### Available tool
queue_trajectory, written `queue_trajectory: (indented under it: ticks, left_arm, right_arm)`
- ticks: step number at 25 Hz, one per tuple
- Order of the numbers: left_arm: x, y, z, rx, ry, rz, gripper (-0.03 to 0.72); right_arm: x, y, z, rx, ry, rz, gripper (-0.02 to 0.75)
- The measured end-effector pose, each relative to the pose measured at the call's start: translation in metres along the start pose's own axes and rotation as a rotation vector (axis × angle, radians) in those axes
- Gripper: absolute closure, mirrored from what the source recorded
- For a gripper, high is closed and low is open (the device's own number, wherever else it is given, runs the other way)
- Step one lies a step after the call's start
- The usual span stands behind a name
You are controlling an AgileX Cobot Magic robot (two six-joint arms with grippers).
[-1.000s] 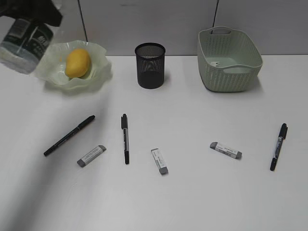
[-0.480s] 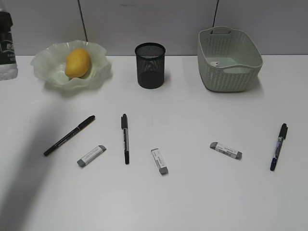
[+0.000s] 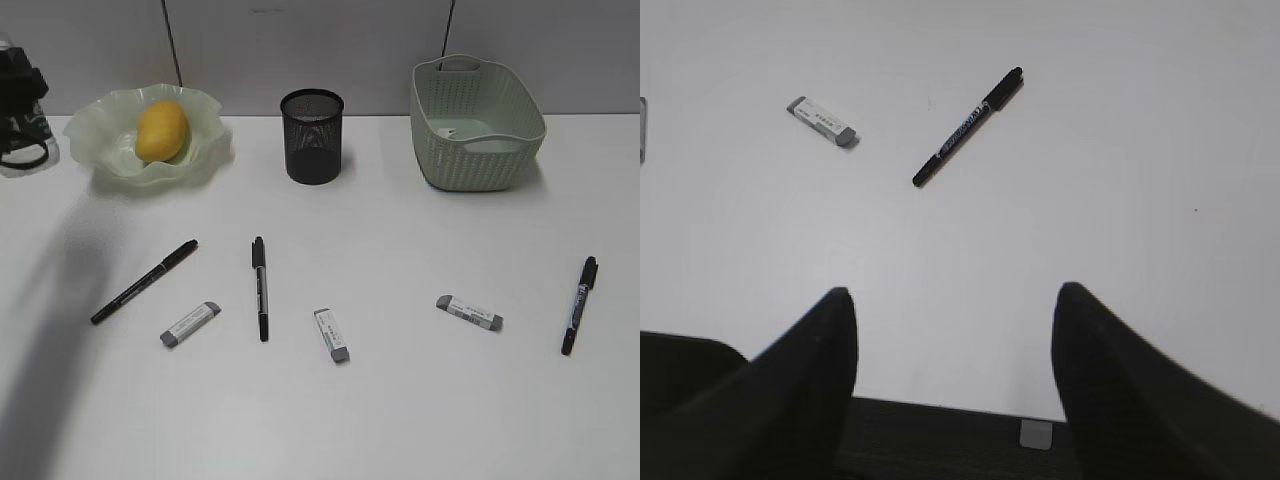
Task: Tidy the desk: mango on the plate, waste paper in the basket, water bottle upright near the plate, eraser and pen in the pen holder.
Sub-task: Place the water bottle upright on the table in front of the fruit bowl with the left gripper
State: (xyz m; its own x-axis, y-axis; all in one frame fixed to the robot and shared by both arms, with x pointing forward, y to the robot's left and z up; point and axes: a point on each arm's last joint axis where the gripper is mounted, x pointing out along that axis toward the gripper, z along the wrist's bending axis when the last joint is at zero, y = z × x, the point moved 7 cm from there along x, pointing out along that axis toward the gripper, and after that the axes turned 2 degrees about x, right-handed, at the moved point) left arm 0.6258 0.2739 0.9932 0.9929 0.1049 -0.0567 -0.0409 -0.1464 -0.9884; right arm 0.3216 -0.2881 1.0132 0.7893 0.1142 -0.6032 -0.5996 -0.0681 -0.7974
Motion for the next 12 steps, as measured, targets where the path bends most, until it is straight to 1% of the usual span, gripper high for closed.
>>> queue_trajectory:
  ticks: [3, 5, 7, 10, 12]
  left_arm:
    - [0.009, 0.017, -0.003, -0.039, 0.029, -0.07, 0.18]
    - [0.015, 0.032, -0.007, -0.029, 0.059, -0.093, 0.18]
    - [0.02, 0.055, -0.008, -0.016, 0.075, -0.056, 0.18]
    - [0.025, 0.092, -0.005, 0.003, 0.066, 0.033, 0.18]
    - [0.026, 0.107, -0.002, 0.012, 0.058, 0.068, 0.18]
  right_arm:
    - [0.0, 0.0, 0.0, 0.0, 0.0, 0.0, 0.248]
    - [0.0, 0.0, 0.0, 0.0, 0.0, 0.0, 0.248]
    - [0.0, 0.0, 0.0, 0.0, 0.0, 0.0, 0.248]
    - [0.0, 0.0, 0.0, 0.0, 0.0, 0.0, 0.248]
    - [0.0, 0.0, 0.0, 0.0, 0.0, 0.0, 0.248]
